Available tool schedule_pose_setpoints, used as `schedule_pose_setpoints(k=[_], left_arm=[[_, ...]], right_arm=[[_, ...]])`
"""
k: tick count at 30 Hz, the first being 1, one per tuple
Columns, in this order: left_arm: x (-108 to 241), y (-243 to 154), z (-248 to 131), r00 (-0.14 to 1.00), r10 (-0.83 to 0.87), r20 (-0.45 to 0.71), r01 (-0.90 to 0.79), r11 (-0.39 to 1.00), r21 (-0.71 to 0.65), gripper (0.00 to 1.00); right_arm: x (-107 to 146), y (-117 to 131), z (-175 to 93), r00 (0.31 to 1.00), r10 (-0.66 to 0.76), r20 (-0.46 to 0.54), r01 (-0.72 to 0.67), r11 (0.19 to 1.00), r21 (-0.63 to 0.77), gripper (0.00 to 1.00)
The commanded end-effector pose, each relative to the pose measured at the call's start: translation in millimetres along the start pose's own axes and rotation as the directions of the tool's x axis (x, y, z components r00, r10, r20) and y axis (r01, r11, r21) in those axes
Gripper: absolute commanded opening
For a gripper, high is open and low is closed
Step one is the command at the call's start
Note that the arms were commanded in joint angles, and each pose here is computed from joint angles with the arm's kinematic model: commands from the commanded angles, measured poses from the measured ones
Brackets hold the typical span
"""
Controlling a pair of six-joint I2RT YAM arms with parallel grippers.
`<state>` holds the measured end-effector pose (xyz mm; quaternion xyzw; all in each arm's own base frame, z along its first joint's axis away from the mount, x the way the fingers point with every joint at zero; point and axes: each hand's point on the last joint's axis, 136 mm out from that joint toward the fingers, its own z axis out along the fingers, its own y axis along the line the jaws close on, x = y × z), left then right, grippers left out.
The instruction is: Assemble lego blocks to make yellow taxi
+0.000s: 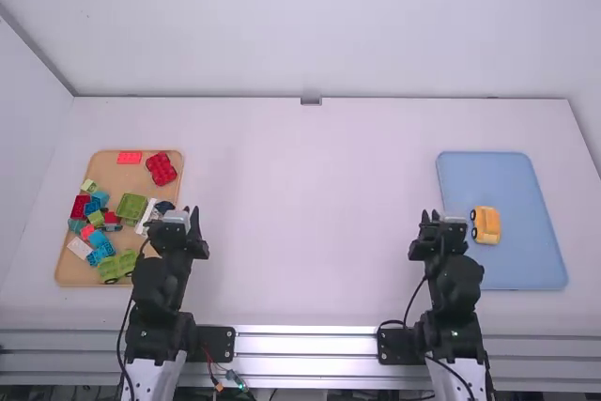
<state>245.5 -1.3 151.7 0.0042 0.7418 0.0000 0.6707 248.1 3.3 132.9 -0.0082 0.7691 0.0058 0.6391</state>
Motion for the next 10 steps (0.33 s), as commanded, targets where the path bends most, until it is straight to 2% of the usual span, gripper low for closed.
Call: schedule_pose_setpoints(k=[1, 5, 10], left_arm=[[4, 1, 0, 1.0, -0.006, -0.004, 0.006, 1.0, -0.006, 0.14], [4, 1, 0, 1.0, -0.006, -0.004, 0.006, 1.0, -0.006, 0.09], [4, 1, 0, 1.0, -0.006, -0.004, 0.006, 1.0, -0.006, 0.03]], right_arm=[[-2, -1, -1, 1.0, 0.005, 0.023, -0.005, 1.0, 0.003, 0.14], [-13, -1, -5, 0.997, 0.004, 0.074, -0.004, 1.0, 0.003, 0.09], [-14, -1, -5, 0.997, 0.004, 0.079, -0.004, 1.0, 0.003, 0.03]])
